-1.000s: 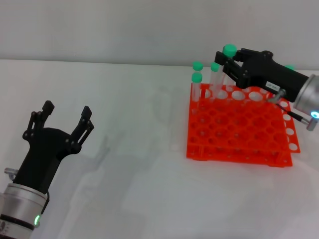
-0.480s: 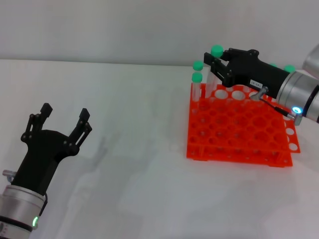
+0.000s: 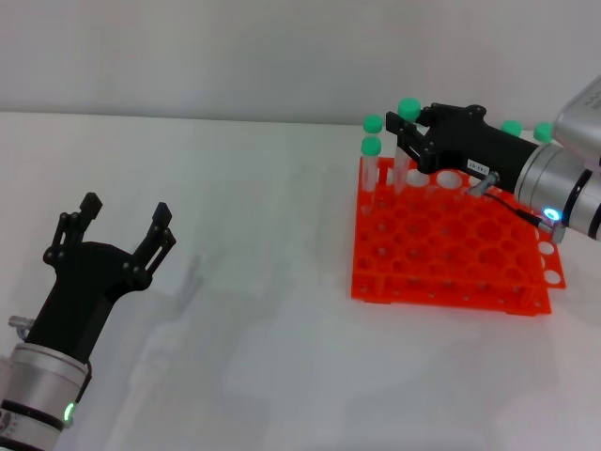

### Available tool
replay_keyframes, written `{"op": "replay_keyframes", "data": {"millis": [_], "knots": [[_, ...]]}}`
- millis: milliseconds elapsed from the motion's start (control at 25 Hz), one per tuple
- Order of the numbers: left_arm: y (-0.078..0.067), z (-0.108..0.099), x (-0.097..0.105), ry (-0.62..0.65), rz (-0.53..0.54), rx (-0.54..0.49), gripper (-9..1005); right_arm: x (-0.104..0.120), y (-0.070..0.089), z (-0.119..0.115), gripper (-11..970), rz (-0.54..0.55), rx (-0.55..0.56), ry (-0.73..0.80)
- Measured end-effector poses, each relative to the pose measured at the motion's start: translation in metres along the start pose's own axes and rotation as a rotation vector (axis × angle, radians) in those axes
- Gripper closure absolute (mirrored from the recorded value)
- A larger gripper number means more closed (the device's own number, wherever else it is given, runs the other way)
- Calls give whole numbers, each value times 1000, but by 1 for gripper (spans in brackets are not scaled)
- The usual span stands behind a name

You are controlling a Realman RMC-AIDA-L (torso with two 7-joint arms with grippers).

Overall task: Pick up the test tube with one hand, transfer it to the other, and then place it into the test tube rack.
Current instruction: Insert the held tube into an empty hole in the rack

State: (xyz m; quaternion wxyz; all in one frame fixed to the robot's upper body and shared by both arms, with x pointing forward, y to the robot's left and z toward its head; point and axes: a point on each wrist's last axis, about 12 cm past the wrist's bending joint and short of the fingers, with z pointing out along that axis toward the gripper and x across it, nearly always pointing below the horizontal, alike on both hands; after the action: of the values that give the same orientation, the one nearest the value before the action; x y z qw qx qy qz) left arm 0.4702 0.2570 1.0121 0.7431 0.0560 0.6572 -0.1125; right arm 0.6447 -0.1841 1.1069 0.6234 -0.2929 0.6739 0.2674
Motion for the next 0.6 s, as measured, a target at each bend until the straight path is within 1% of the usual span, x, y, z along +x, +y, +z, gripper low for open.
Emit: {"op": "replay_keyframes", "data": {"millis": [240,600], "knots": [[0,0,0,1,0,0,103,1,0,0,723,-3,15,-7],[0,0,0,4,0,0,103,4,-1,2,720,-11,37,24]]}}
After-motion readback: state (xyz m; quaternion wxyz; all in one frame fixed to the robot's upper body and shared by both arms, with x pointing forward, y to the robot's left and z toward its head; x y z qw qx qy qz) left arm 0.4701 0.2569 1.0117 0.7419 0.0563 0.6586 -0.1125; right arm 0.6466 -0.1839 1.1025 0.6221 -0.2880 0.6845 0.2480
